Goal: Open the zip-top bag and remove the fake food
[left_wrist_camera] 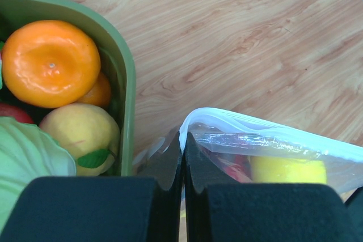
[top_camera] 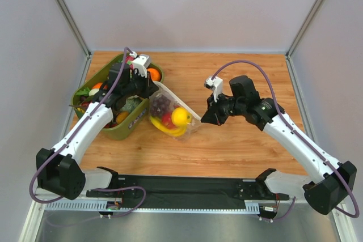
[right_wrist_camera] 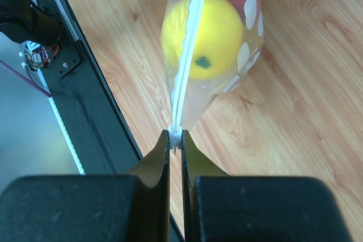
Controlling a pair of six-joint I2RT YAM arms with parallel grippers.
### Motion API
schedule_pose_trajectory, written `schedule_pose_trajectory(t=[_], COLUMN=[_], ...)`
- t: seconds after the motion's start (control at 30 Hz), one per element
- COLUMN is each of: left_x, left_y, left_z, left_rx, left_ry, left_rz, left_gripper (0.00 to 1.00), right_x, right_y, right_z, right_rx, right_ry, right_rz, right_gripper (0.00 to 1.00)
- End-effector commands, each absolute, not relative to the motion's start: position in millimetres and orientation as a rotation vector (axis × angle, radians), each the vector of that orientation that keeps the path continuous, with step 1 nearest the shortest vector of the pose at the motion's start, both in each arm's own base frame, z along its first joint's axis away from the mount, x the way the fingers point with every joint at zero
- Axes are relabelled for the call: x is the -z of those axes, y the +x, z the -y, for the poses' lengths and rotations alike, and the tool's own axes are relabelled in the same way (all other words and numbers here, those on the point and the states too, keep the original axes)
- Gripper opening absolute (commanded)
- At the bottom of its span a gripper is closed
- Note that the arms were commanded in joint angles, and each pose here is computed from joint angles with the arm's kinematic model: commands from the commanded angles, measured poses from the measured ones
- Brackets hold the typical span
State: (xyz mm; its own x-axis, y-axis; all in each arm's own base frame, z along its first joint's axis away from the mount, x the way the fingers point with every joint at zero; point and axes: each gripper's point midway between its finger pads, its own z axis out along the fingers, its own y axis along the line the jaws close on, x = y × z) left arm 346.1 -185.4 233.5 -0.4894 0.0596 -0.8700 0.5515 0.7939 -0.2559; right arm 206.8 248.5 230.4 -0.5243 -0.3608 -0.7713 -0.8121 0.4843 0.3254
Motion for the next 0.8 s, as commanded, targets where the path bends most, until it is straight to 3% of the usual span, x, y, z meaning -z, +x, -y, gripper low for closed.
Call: schedule_pose_trajectory(t=[0.0,0.2,0.3,0.33,0.47,0.57,0.77], left_x=[-255.9,-271.5,-282.2,-284.3,-290.8,-291.1,-284.6], left_y=[360.1,345.6,332.0,327.8,302.3,287.6,266.7], left_z=[164.6,185.6,202.4,206.5,229.8,241.9,262.0], left_rx=[0.541,0.665,0.769,0.799,0.975,1.039,1.123], left_ry=[0.379,0.53,0.644,0.674,0.844,0.917,1.032], left_rz=[-1.943,-1.838,-1.764,-1.749,-1.659,-1.625,-1.6], left_gripper=[0.0,0.0,0.0,0.0,0.0,0.0,0.0], right_x=[-240.4,-247.6,-255.3,-263.3,-282.2,-294.7,-293.3], right_y=[193.1,194.7,199.7,201.9,211.2,222.7,250.1], right_z=[-239.8,-237.5,-238.7,-239.8,-243.4,-246.8,-258.6], right_rx=[-0.913,-0.894,-0.881,-0.878,-0.854,-0.827,-0.793], right_ry=[-0.977,-0.968,-0.964,-0.963,-0.97,-0.952,-0.914], right_rz=[-2.105,-2.091,-2.073,-2.054,-2.003,-1.951,-1.905], right_gripper=[0.0,0.03,0.2,0.33,0.54,0.6,0.63])
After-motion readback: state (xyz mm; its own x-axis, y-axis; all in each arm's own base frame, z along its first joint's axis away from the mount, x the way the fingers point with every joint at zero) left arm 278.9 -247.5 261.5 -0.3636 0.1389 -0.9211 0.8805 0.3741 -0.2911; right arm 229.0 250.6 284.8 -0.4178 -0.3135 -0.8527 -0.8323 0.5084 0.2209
